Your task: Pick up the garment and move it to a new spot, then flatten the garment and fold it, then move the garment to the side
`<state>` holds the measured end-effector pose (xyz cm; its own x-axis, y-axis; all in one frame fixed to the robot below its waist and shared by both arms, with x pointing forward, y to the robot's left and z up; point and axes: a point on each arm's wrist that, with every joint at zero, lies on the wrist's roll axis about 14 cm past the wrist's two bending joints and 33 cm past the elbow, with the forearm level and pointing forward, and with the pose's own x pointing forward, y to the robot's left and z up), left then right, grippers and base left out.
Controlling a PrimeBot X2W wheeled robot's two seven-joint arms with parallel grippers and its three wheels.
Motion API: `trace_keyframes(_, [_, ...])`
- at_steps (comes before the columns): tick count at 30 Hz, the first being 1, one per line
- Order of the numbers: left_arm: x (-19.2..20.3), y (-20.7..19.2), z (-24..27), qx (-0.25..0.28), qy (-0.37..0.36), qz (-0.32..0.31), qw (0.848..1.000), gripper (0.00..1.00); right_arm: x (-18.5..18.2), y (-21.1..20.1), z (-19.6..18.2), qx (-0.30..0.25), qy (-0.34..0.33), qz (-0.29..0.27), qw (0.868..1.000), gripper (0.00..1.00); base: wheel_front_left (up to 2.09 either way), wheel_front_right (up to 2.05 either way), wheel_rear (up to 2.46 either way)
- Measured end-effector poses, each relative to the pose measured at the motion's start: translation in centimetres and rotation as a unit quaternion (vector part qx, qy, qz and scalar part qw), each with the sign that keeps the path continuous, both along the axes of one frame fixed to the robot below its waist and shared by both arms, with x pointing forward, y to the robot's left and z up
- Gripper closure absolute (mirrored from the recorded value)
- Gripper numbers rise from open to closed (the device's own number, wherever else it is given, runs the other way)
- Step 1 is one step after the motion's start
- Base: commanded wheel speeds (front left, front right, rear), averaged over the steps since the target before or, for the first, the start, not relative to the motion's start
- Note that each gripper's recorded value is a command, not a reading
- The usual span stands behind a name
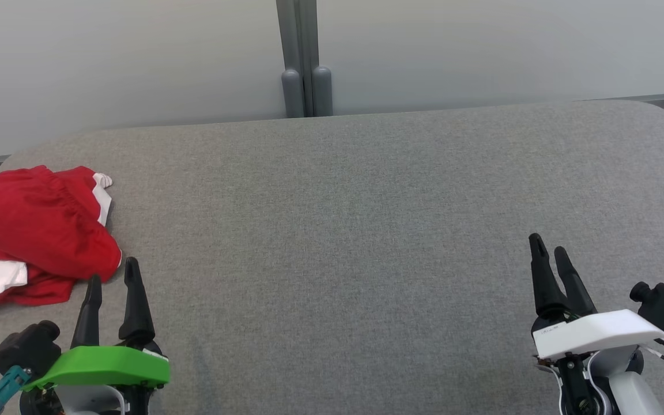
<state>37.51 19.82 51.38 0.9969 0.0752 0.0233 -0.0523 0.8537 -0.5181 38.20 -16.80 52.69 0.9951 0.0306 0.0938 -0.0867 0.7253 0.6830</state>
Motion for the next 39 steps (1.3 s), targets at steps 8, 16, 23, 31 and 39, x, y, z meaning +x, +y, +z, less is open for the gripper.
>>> trace_keyframes(8, [-0.1, 0.1, 0.0, 0.051, -0.001, -0.001, 0.999, 0.0, 0.0, 0.3, 0.2, -0.053, -0.01, 0.001, 0.999, 0.0, 0.0, 0.0, 0.0])
trace_keyframes(16, [-0.2, -0.1, 0.1, 0.096, -0.006, -0.005, 0.995, 0.0, 0.0, 0.8, 0.5, -0.102, -0.021, 0.005, 0.995, 0.0, 0.0, 0.0, 0.0])
trace_keyframes(23, [-0.4, 0.3, 0.0, 0.137, -0.006, -0.006, 0.991, 0.0, -0.2, 1.1, 0.5, -0.137, -0.027, 0.007, 0.99, 0.0, 0.0, 0.0, 0.0])
trace_keyframes(31, [-0.9, 0.4, -0.9, 0.169, 0.003, -0.008, 0.986, 0.0, -0.4, 1.4, 0.6, -0.182, -0.037, 0.009, 0.983, 0.0, 0.0, 0.0, 0.0])
trace_keyframes(39, [-1.2, 0.5, -1.3, 0.203, 0.006, -0.012, 0.979, 0.0, -0.5, 1.8, 1.1, -0.222, -0.051, 0.012, 0.974, 0.0, 0.0, 0.0, 0.0])
